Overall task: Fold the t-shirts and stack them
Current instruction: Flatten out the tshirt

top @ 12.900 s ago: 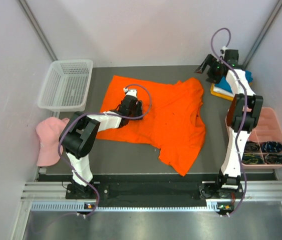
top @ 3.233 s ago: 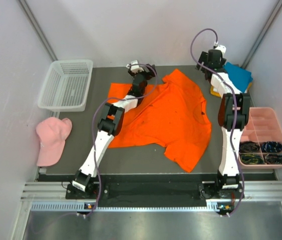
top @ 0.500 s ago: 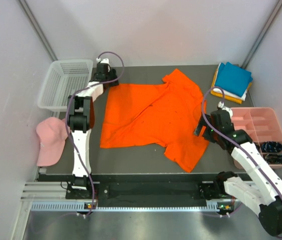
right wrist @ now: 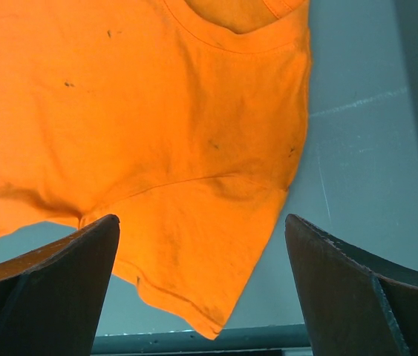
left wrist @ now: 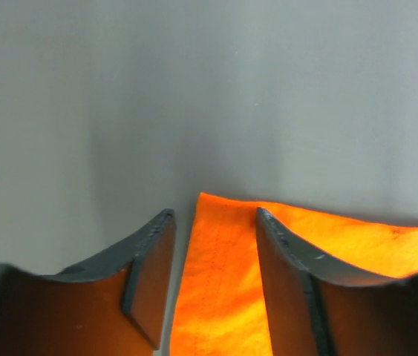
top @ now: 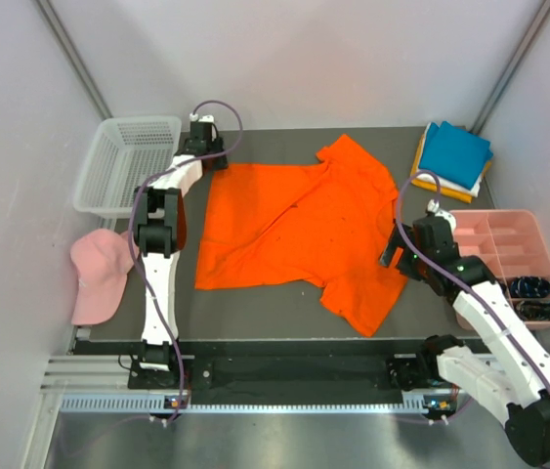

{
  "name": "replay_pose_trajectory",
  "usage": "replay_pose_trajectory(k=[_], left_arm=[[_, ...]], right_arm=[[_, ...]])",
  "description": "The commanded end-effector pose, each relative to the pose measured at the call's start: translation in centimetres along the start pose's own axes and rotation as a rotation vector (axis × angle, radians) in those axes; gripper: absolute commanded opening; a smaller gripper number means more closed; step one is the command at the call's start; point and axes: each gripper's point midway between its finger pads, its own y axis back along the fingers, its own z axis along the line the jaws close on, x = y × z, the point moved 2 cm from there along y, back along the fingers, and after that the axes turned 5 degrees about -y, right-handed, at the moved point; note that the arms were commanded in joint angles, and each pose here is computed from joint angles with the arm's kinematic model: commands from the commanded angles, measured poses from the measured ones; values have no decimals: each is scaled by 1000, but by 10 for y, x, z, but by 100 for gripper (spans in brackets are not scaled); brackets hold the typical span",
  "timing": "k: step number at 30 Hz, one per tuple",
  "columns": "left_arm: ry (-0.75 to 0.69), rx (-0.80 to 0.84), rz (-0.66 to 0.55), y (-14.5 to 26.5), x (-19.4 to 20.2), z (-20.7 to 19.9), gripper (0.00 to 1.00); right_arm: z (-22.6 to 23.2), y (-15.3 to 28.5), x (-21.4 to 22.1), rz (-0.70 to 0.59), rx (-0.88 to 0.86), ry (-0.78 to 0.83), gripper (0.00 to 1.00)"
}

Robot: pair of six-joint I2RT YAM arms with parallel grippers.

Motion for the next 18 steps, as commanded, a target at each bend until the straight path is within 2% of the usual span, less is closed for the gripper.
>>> replay_pose_trajectory(k=[1, 6, 7, 10, 13, 18], left_arm=[[-11, -15, 42, 0, 6, 3, 47], [-12, -18, 49, -1, 8, 3, 36], [-11, -20, 48, -1, 6, 4, 30], [-8, -19, 52, -2, 8, 4, 21], [-3, -10, 44, -4, 7, 1, 17], [-2, -8, 9, -5, -3, 1, 3]], right_arm=[[9, 13, -13, -48, -30, -12, 93], [7, 15, -13, -51, -27, -10, 93], [6, 15, -13, -54, -28, -11, 93], [4, 16, -13, -60, -19, -12, 93], [3, 14, -10, -52, -16, -9, 93], [2, 11, -8, -46, -12, -8, 93]])
